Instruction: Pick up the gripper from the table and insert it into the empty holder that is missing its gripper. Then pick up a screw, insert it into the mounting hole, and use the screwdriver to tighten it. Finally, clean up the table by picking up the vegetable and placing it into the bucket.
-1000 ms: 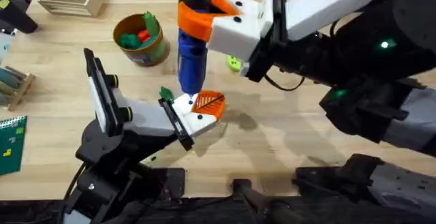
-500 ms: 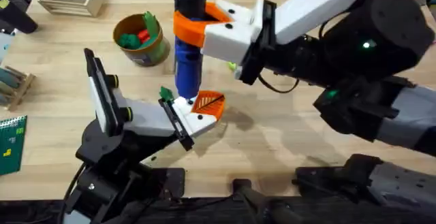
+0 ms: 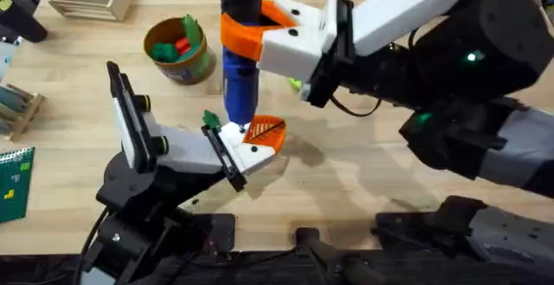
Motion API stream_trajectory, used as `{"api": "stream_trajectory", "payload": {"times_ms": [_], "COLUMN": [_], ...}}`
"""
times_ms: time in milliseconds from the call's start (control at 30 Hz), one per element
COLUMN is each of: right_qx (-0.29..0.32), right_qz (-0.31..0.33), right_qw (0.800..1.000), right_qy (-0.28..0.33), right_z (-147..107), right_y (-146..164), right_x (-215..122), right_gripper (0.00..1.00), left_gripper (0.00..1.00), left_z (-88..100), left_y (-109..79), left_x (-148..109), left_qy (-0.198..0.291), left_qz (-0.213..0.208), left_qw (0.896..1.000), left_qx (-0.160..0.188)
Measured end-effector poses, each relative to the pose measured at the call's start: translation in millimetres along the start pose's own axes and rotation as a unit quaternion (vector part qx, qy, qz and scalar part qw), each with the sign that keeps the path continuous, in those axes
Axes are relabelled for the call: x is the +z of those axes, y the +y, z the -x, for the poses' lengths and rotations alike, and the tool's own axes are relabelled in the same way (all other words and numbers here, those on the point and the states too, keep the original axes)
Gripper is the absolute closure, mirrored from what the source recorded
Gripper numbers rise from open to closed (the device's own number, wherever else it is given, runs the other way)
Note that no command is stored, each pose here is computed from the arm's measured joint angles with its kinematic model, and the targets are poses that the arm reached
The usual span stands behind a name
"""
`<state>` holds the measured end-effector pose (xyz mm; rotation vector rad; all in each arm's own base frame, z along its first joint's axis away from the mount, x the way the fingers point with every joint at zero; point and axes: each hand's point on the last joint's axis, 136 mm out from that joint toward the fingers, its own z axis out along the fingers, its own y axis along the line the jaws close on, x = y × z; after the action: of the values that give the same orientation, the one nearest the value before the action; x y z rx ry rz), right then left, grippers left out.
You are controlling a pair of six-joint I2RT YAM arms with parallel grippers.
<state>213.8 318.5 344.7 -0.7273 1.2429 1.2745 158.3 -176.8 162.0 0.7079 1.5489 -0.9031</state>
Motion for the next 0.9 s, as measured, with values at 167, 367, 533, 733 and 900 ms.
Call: {"api": "stream_trajectory", "payload": {"times_ms": [167,367,533,733,900], "right_qx": [-0.001,0.002,0.007,0.007,-0.028], "right_qz": [0.001,0.001,-0.006,-0.005,0.024], "right_qw": [1.000,1.000,1.000,1.000,0.998], "right_qy": [0.001,0.007,0.014,0.014,-0.060], "right_z": [0.1,-2.5,-6.0,-6.1,30.1], "right_y": [-1.1,-1.6,-4.5,-4.3,8.7], "right_x": [-0.9,-1.0,-1.5,-1.6,-5.0], "right_gripper": [0.973,0.973,0.973,0.973,0.973], "left_gripper": [0.990,0.990,0.990,0.990,0.990], "left_z": [0.0,0.0,-0.1,0.0,0.0], "left_y": [0.0,0.0,0.0,-0.1,0.0], "left_x": [0.0,0.0,0.0,0.0,0.0], "left_qy": [0.000,0.000,0.000,0.000,0.000], "left_qz": [0.000,0.000,0.000,0.000,0.000], "left_qw": [1.000,1.000,1.000,1.000,1.000], "left_qx": [0.000,0.000,0.000,0.000,0.000]}}
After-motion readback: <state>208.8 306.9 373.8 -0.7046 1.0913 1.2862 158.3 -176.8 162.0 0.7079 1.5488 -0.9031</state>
